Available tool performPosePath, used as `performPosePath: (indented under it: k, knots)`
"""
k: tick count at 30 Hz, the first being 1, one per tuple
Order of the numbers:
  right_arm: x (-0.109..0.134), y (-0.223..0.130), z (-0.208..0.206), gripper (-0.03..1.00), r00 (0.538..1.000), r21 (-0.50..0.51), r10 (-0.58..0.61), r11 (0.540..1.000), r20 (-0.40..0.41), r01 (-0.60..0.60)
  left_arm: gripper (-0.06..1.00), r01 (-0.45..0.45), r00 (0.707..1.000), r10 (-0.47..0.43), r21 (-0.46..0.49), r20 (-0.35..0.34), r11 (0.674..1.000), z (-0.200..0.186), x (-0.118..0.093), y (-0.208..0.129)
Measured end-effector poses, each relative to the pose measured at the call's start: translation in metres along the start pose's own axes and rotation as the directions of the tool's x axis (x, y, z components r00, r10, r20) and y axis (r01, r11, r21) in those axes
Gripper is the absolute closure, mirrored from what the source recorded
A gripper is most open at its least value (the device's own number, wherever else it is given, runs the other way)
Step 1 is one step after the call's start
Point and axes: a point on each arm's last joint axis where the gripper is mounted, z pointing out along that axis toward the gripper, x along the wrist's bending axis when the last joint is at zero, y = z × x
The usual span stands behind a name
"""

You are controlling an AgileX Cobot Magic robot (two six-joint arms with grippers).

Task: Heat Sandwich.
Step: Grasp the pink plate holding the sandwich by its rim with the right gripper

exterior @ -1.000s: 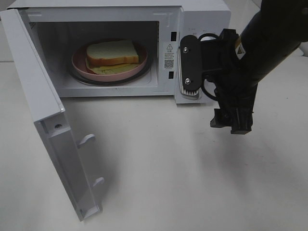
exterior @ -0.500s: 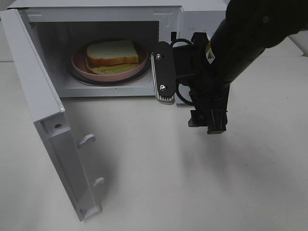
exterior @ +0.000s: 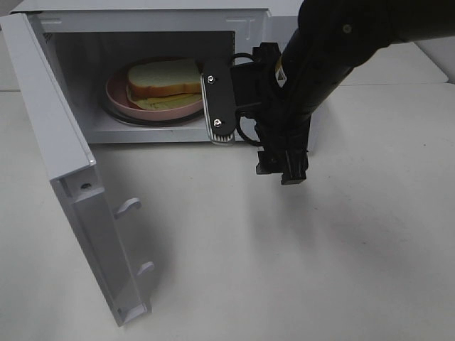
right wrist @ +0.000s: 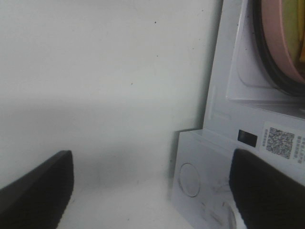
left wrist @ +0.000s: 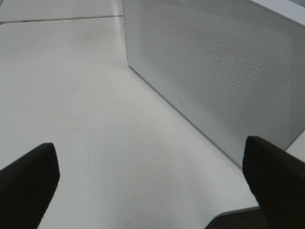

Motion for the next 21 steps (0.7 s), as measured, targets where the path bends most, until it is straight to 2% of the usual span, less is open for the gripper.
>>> performPosePath:
  k: [21]
  knots:
    - [-0.028, 0.025, 0.036, 0.13, 0.999, -0.047, 0.023, 0.999, 0.029, -0.022, -0.05, 0.000, 1.000, 0.000, 0.000, 0.000, 1.000, 0.000, 0.000, 0.000]
